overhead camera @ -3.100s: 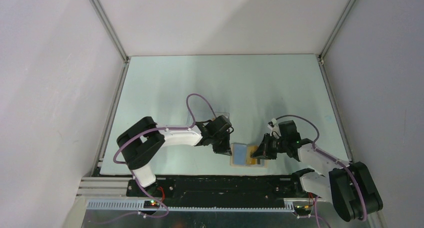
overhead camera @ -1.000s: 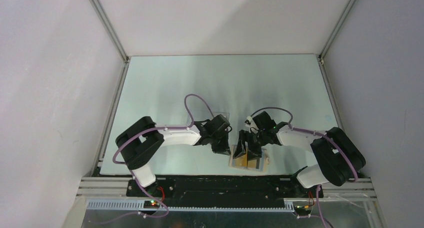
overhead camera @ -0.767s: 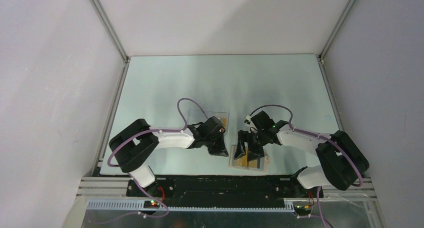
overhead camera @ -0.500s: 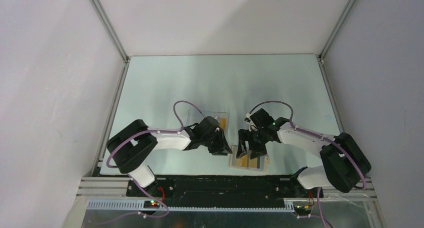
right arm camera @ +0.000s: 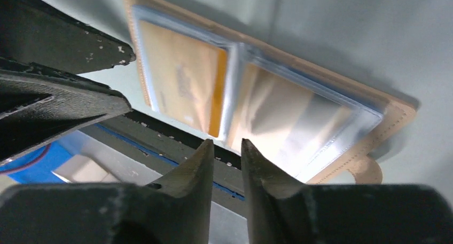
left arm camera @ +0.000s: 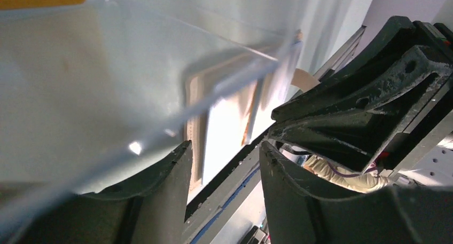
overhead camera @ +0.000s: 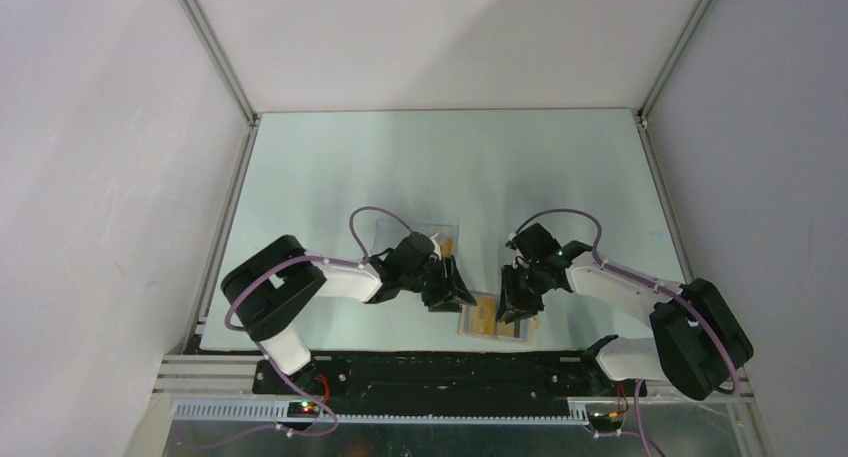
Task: Put the credit cards into the card holder
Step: Close the card holder at the center of the board.
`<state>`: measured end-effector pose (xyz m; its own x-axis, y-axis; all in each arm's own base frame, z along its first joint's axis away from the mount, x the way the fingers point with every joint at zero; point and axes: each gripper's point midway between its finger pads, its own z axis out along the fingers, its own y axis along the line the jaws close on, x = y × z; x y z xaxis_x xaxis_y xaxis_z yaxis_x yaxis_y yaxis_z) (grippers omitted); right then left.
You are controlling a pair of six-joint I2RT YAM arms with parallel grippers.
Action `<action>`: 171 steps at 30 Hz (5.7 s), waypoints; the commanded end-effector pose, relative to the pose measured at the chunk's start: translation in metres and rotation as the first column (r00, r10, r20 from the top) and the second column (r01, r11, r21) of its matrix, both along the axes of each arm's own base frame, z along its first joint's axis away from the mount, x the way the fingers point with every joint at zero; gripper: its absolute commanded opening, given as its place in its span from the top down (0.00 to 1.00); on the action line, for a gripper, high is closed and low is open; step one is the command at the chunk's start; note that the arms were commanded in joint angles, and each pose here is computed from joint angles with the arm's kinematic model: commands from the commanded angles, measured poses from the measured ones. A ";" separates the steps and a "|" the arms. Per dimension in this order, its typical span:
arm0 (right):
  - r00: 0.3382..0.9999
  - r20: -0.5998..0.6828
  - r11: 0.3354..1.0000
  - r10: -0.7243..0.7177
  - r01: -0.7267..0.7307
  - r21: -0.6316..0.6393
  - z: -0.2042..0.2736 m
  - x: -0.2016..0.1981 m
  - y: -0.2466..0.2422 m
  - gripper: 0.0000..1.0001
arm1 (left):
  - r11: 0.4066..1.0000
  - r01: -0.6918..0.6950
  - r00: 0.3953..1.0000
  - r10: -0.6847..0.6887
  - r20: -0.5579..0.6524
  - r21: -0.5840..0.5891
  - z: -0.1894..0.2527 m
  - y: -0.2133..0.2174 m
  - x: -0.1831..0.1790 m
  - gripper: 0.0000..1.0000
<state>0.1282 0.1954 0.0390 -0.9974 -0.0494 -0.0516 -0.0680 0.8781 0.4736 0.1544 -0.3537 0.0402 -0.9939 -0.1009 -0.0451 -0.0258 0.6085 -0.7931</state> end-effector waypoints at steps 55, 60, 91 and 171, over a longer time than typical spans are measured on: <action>1.000 -0.022 0.994 0.017 -0.014 0.109 -0.007 0.017 0.019 0.97 | 0.968 0.158 0.987 -0.147 0.067 -0.193 0.057 -0.048 -0.017 0.57; 0.998 0.016 0.998 -0.067 0.067 0.002 -0.002 0.019 -0.007 1.00 | 0.958 0.180 0.983 -0.169 0.067 -0.224 0.065 -0.059 -0.019 0.57; 0.955 -0.002 0.931 -0.298 0.290 -0.223 -0.009 -0.009 -0.068 1.00 | 0.975 0.147 0.985 -0.159 -0.062 -0.170 0.009 -0.100 -0.039 0.68; 0.974 -0.005 0.972 -0.226 0.226 0.056 0.016 0.039 -0.031 1.00 | 0.883 0.093 0.982 -0.159 0.106 0.460 -0.026 0.004 -0.015 0.82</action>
